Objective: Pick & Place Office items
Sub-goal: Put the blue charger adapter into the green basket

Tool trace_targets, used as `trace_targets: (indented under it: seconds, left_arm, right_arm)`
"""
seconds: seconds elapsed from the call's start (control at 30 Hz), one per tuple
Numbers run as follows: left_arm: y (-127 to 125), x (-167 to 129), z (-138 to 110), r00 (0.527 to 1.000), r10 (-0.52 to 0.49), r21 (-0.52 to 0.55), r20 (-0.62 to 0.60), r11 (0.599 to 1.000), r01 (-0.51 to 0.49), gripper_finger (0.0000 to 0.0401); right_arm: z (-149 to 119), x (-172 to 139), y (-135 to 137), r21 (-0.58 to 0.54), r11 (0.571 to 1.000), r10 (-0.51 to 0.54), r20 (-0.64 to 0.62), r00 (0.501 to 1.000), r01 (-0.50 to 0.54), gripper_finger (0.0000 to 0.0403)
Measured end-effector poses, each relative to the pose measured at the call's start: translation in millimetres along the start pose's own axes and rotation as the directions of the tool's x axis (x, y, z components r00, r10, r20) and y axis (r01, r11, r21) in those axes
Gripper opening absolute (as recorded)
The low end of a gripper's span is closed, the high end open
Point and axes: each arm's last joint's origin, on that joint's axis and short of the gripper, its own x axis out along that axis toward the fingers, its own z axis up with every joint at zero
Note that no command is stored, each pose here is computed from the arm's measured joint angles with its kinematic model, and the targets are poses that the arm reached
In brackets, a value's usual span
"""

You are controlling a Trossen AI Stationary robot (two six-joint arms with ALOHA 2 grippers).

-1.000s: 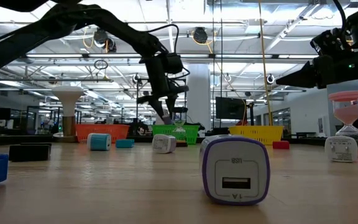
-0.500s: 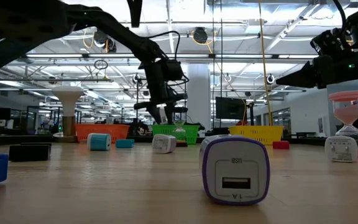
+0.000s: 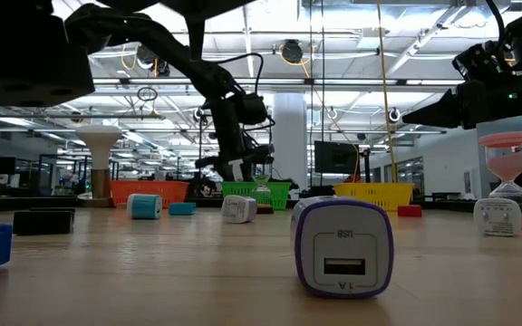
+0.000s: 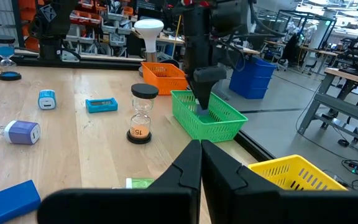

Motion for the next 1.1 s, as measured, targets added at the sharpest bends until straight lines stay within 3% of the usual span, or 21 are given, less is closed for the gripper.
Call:
trace_targets:
  seconds: [0.27, 0.63, 1.1]
  left_arm:
    - [-1.9, 0.0, -0.7, 1.0, -0.003, 0.001, 0.003, 1.0, 0.003, 0.0185]
    - [-2.5, 0.0, -1.2, 1.0, -0.003, 0.019, 0.002, 1.0, 0.003, 0.0136]
    - [-1.2, -0.2, -0.1, 0.999, 0.04, 0.181, 0.031, 0.982, -0.045, 0.0133]
  right_arm:
    - [0.0, 0.0, 0.0, 0.0, 1.0, 0.0, 0.0, 1.0, 0.0, 0.0]
    - [0.1, 0.0, 0.0, 0.0, 1.0, 0.0, 0.0, 1.0, 0.0, 0.0]
    - [0.1, 0.0, 0.0, 0.0, 1.0, 0.0, 0.0, 1.0, 0.0, 0.0]
